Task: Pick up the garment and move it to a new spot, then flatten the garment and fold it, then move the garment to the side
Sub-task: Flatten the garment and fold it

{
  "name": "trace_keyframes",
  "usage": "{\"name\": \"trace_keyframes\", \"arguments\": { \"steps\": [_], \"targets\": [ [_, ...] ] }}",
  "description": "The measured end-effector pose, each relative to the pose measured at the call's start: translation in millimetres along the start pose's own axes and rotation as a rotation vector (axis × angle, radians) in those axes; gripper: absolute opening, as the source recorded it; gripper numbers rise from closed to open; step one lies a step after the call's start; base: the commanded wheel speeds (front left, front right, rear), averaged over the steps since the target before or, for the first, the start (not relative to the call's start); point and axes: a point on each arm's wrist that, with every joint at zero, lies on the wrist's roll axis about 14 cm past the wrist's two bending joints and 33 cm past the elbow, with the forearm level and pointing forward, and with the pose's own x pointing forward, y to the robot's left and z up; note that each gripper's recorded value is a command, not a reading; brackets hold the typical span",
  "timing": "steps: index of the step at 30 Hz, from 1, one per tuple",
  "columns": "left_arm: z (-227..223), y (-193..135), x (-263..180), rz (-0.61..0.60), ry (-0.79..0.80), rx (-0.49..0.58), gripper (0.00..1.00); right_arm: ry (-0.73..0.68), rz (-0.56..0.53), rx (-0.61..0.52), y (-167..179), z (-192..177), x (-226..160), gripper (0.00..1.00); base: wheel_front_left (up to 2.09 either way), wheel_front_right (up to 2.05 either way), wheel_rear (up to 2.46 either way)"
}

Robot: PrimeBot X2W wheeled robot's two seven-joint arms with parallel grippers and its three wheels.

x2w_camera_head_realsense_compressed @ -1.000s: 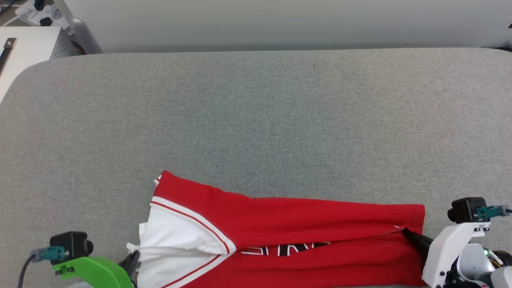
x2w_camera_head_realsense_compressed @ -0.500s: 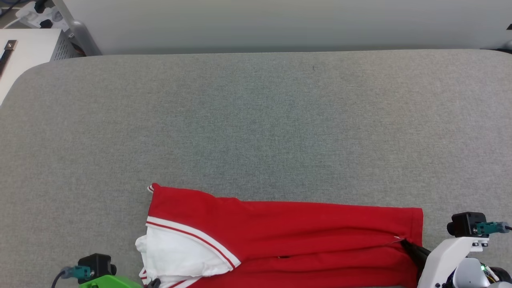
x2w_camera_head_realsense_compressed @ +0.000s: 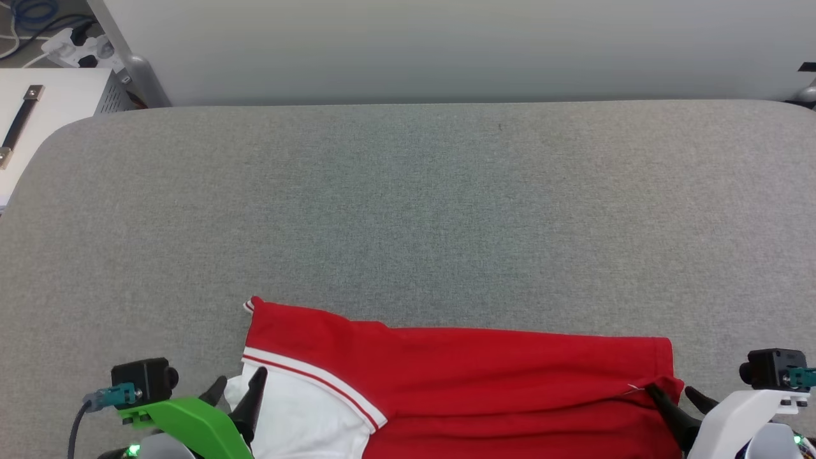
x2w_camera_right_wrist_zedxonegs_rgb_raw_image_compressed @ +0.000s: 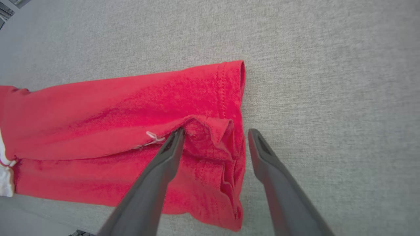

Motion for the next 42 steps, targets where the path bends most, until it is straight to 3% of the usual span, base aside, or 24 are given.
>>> {"name": "trace_keyframes", "arguments": {
  "steps": [12, 18, 28, 38, 39, 40, 42],
  "targets": [
    [94.9, -29.0, -26.0, -0.001, -0.498, 0.182, 1.0, 0.045, -0.058, -0.046, -18.9, 23.8, -22.0, 1.0, 0.0, 0.0, 0.0],
    [123.4, -51.7, -41.5, -0.019, -0.682, 0.253, 1.0, 0.126, -0.044, -0.076, -13.7, 17.2, -15.9, 1.0, 0.0, 0.0, 0.0],
    [130.8, -58.0, -40.9, 0.005, -0.748, 0.294, 1.0, 0.275, 0.012, -0.066, 1.0, -18.5, 14.5, 1.0, 0.0, 0.0, 0.0],
    [129.7, -49.4, -31.9, 0.038, -0.74, 0.292, 1.0, 0.324, 0.076, 0.003, 15.7, -39.9, 28.7, 1.0, 0.0, 0.0, 0.0],
    [129.7, -49.6, -30.9, 0.037, -0.74, 0.29, 1.0, 0.322, 0.086, 0.011, 18.4, -40.4, 29.3, 0.3, 0.0, 0.0, 0.0],
    [129.5, -50.0, -30.0, 0.036, -0.739, 0.289, 1.0, 0.32, 0.094, 0.014, 20.4, -40.7, 29.8, 0.0, 0.0, 0.0, 0.0],
    [129.1, -50.8, -28.5, 0.03, -0.737, 0.288, 1.0, 0.316, 0.101, 0.016, 21.8, -40.5, 30.6, 0.0, 0.0, 0.0, 0.0]
  ]
}}
